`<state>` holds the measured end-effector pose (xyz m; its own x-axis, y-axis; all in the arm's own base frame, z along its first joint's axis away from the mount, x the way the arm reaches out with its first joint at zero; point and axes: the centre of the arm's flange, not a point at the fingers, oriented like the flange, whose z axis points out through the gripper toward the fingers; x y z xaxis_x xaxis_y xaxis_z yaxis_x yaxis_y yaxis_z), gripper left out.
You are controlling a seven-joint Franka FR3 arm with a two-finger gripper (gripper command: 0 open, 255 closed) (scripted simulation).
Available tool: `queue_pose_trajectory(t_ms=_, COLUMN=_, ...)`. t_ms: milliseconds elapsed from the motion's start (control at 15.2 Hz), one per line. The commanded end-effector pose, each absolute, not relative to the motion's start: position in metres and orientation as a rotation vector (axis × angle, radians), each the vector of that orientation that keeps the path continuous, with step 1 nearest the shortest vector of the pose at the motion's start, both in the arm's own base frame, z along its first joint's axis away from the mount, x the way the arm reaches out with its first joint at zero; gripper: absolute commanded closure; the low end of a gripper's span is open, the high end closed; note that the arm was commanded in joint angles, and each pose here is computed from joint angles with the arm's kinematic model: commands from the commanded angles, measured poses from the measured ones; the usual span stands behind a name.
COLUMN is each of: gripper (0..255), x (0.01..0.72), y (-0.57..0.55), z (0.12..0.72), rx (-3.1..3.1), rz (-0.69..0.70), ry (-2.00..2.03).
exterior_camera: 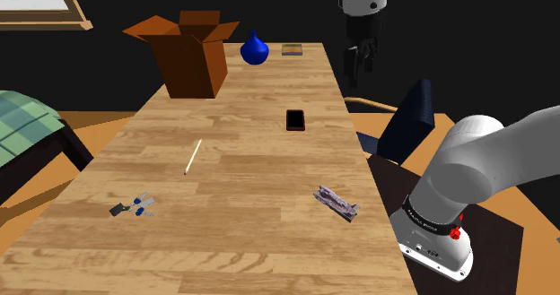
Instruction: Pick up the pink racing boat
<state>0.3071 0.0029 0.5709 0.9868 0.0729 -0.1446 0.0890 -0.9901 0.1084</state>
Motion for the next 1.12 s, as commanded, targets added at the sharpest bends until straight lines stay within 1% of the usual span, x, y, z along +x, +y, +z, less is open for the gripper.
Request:
queue_pose_trajectory(t_ms=0, gripper=0, x=0.307, y=0.003, z=0.571, rx=3.017, rz=-0.213, ry=0.123)
queue_pose_trajectory(t_ms=1056, gripper=0, x=0.233, y=0.127, z=0.413, rx=3.012, rz=-0.116, ry=-0.087)
